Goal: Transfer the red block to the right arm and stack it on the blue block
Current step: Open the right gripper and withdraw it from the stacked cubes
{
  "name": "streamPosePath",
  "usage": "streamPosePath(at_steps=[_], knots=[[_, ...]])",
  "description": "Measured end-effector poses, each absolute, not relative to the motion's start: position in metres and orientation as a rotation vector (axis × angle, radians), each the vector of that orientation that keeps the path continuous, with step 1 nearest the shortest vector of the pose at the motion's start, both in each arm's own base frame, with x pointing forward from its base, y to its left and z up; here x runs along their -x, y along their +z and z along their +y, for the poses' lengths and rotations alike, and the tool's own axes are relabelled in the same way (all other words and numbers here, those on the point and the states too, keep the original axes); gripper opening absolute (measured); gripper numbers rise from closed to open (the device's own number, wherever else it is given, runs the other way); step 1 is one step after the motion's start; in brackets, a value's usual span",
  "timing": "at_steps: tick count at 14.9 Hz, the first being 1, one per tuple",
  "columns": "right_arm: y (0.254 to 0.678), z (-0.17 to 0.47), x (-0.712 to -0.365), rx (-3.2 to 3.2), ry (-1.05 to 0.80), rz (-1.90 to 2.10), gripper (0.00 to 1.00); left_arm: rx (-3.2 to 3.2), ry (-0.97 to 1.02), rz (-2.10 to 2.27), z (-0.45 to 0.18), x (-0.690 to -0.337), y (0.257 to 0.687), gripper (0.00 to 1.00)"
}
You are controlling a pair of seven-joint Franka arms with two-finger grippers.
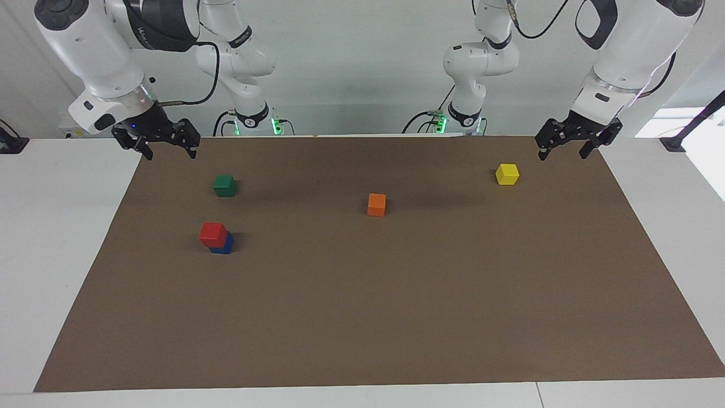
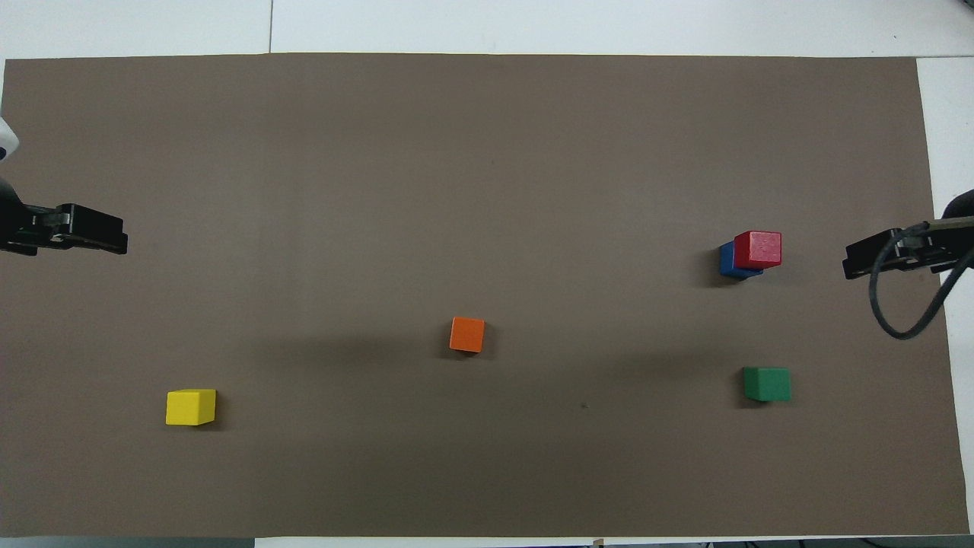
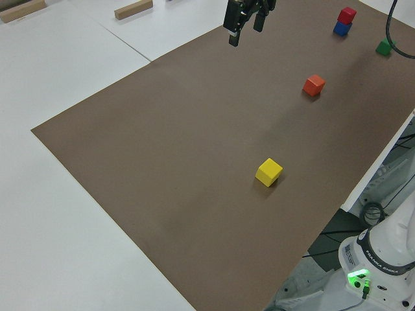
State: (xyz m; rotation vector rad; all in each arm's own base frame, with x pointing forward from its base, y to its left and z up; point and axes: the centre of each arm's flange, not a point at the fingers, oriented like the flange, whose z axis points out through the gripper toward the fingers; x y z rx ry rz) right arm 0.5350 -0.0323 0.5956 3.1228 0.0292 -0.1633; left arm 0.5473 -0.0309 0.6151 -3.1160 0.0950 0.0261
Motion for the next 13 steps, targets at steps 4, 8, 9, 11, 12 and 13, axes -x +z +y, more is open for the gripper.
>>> streamPosePath(at_steps=[4, 8, 9, 11, 12, 13], knots=[[0.601, -0.0315, -0.5398, -3.123, -0.098, 0.033, 1.0, 3.116, 0.026, 0.095, -0.0309, -0.5473, 0.615, 1.0], [0.6005, -0.031, -0.5421, -3.123, -0.081, 0.035, 1.0, 3.116, 0.026, 0.095, -0.0309, -0.5473, 0.615, 1.0], [0.6007, -0.0314, -0.5422, -3.123, -0.079, 0.034, 1.0, 3.116, 0.026, 0.095, -0.0309, -0.5473, 0.615, 1.0], [0.602, -0.0319, -0.5426, -3.122, -0.071, 0.032, 1.0, 3.116, 0.026, 0.095, -0.0309, -0.5473, 0.615, 1.0], [0.6029, -0.0319, -0.5427, -3.122, -0.068, 0.032, 1.0, 3.116, 0.026, 0.095, -0.0309, -0.5473, 0.615, 1.0], [0.6037, -0.032, -0.5428, -3.122, -0.065, 0.032, 1.0, 3.116, 0.026, 0.095, -0.0309, -0.5473, 0.615, 1.0]])
